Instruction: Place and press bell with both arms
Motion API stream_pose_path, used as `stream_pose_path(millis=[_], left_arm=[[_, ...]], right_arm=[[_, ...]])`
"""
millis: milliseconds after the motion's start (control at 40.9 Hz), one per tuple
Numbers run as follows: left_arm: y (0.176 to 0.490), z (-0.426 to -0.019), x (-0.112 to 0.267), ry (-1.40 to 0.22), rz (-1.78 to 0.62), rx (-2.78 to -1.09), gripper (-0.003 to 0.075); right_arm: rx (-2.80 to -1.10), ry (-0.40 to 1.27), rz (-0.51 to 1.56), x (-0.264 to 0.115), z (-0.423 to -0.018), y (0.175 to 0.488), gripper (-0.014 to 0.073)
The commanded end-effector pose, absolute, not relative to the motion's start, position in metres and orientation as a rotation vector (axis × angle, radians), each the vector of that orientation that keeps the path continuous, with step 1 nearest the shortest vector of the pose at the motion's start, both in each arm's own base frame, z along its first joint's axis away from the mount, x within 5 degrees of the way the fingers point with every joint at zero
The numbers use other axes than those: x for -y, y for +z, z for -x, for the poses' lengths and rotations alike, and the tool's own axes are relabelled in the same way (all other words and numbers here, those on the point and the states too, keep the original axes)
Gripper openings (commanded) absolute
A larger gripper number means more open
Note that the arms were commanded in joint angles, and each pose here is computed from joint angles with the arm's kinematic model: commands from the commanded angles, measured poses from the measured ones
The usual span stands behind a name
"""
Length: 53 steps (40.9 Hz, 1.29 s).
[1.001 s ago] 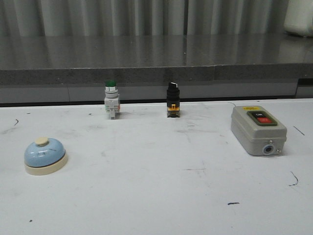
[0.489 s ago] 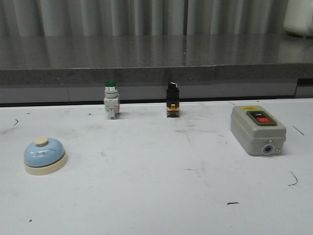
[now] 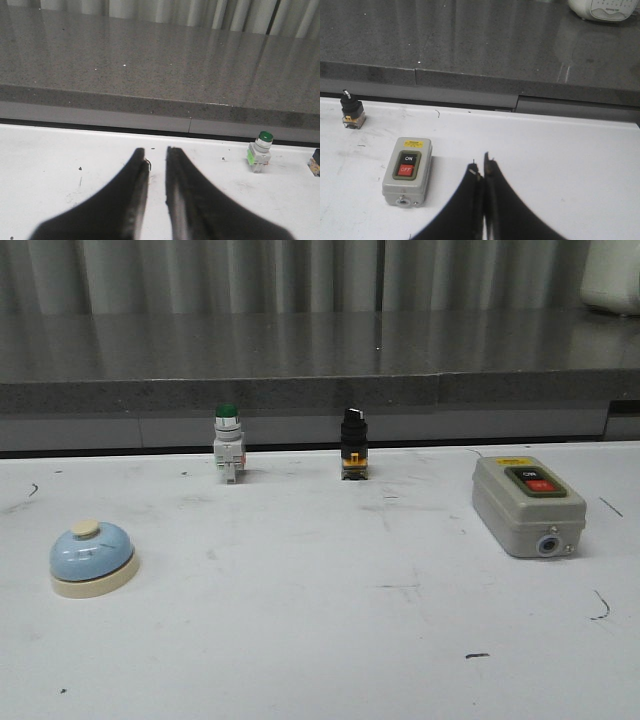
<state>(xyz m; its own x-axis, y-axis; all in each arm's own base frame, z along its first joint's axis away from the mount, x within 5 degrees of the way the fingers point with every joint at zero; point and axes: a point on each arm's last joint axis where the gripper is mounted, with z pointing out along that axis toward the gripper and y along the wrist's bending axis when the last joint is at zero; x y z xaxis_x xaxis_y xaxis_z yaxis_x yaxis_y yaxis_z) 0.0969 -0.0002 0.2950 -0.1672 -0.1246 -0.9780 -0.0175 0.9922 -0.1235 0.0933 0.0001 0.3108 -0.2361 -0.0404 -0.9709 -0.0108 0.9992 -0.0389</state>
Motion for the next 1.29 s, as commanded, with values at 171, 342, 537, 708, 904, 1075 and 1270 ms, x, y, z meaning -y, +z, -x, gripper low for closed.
stream_pose_path(millis=[171, 342, 537, 708, 904, 1075, 1270], left_arm=[[0.315, -0.100, -0.001, -0.115, 0.129, -1.626, 0.0654], [0.303, -0.118, 0.002, -0.128, 0.119, -1.732, 0.0628], [0.286, -0.156, 0.022, -0.204, 0.008, -1.967, 0.0619], [0.275, -0.196, 0.054, -0.265, -0.136, -2.185, 0.0619], [0.260, -0.239, 0.088, -0.285, -0.255, -2.374, 0.0619], [0.242, -0.279, 0.102, -0.255, -0.282, -2.494, 0.0619], [0.214, -0.310, 0.115, -0.221, -0.314, -2.649, 0.0619]], right_arm=[[-1.713, -0.035, 0.033, 0.000, -0.096, 0.328, -0.0062], [-1.713, -0.035, 0.033, 0.000, -0.096, 0.328, -0.0062], [-1.714, -0.035, 0.033, 0.000, -0.096, 0.328, -0.0062], [-1.714, -0.035, 0.033, 0.000, -0.096, 0.328, -0.0062], [-1.714, -0.035, 0.033, 0.000, -0.096, 0.328, -0.0062], [-1.714, -0.035, 0.033, 0.000, -0.096, 0.328, -0.0062], [-1.712, -0.035, 0.033, 0.000, -0.096, 0.329, -0.0062]])
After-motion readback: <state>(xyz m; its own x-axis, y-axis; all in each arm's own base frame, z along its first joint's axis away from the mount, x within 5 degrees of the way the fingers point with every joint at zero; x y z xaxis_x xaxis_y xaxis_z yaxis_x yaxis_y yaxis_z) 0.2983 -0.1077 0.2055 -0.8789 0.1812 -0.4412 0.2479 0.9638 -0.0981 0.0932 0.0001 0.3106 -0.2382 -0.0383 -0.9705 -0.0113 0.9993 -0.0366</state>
